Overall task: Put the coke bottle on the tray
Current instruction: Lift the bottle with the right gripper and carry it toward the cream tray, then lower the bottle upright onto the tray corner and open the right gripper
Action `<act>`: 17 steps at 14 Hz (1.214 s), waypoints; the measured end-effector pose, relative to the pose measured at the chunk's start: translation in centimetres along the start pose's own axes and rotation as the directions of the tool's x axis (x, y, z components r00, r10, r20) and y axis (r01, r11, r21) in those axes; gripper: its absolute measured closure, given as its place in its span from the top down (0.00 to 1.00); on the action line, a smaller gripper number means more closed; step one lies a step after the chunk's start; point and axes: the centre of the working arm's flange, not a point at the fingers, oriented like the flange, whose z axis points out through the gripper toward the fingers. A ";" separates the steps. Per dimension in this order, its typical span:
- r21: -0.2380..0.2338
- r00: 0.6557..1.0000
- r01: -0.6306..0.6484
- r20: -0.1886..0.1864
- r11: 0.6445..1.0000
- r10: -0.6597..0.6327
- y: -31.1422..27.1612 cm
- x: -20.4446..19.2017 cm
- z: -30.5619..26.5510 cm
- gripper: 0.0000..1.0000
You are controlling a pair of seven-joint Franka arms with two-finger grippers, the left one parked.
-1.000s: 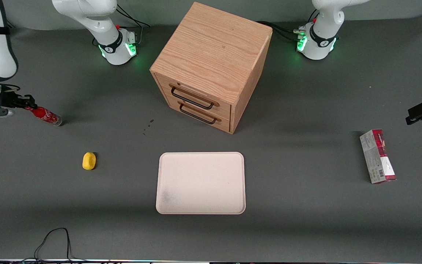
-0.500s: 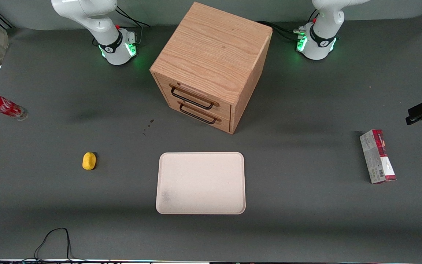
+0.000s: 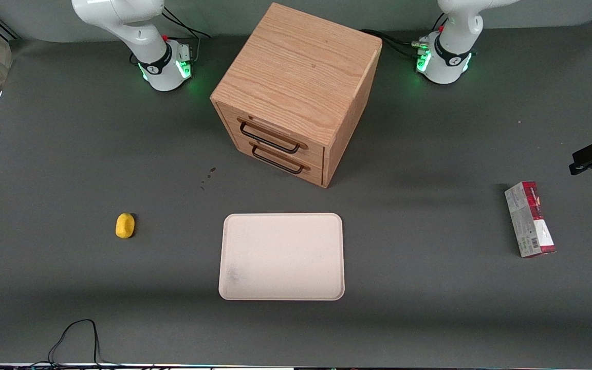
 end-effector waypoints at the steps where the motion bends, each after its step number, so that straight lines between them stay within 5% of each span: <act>1: -0.005 0.998 0.063 -0.005 0.998 -0.063 -2.8 3.1 0.0 0.31; 4: -0.018 0.977 0.211 -0.028 0.977 -0.211 -12.2 13.3 1.0 0.31; 8: 0.051 0.980 0.197 -0.043 0.979 -0.195 -23.0 23.4 6.7 0.31; 10: 0.076 0.983 0.178 -0.057 0.981 -0.174 -27.2 26.0 9.0 0.31; 17: 0.036 0.987 0.149 -0.070 0.988 -0.146 -40.5 29.1 13.9 0.31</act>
